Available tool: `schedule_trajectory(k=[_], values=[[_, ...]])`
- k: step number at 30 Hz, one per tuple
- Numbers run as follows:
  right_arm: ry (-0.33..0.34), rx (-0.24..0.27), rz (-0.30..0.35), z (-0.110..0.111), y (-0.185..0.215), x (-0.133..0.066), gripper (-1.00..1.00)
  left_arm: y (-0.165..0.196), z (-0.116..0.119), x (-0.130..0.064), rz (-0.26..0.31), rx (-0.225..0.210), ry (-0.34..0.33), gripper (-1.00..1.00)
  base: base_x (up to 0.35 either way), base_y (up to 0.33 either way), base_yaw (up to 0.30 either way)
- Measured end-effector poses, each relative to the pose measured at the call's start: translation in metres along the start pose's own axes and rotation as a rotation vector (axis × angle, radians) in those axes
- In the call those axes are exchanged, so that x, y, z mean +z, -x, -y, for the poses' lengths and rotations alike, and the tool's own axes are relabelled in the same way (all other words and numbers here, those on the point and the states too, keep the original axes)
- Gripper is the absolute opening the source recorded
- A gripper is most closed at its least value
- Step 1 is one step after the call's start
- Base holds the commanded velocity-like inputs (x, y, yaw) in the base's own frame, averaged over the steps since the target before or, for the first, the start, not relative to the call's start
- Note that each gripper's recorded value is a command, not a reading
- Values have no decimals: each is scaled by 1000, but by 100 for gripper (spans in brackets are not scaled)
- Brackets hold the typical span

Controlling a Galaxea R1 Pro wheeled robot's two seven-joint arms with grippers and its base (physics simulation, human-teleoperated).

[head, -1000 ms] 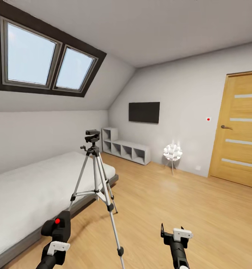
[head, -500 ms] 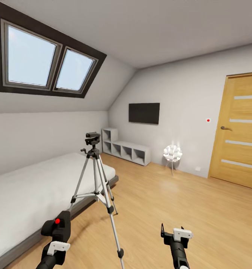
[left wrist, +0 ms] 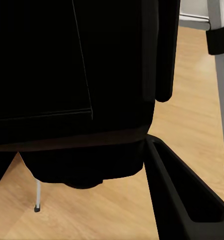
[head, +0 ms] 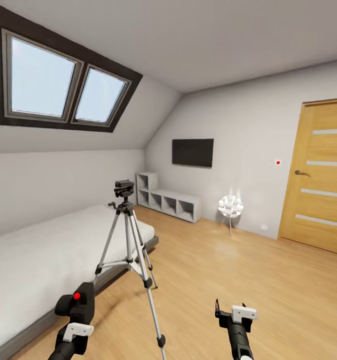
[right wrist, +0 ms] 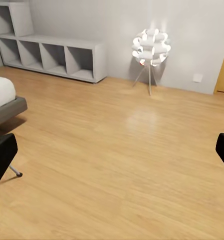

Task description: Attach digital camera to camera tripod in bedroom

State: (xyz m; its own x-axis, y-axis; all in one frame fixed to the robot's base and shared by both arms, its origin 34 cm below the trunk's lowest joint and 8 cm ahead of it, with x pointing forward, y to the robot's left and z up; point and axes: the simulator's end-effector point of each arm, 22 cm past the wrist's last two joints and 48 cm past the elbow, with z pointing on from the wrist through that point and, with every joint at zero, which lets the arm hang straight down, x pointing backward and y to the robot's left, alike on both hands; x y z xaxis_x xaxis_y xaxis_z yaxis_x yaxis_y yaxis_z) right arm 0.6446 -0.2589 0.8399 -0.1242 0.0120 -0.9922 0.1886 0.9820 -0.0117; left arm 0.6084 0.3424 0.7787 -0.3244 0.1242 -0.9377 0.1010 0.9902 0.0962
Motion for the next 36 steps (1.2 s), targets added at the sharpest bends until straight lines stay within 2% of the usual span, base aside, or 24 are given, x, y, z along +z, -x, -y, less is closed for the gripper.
schedule_trajectory(k=[36], values=[[1, 1, -1, 1, 41, -13, 100, 37, -4, -22, -1, 1, 0, -100, 0, 0, 0]])
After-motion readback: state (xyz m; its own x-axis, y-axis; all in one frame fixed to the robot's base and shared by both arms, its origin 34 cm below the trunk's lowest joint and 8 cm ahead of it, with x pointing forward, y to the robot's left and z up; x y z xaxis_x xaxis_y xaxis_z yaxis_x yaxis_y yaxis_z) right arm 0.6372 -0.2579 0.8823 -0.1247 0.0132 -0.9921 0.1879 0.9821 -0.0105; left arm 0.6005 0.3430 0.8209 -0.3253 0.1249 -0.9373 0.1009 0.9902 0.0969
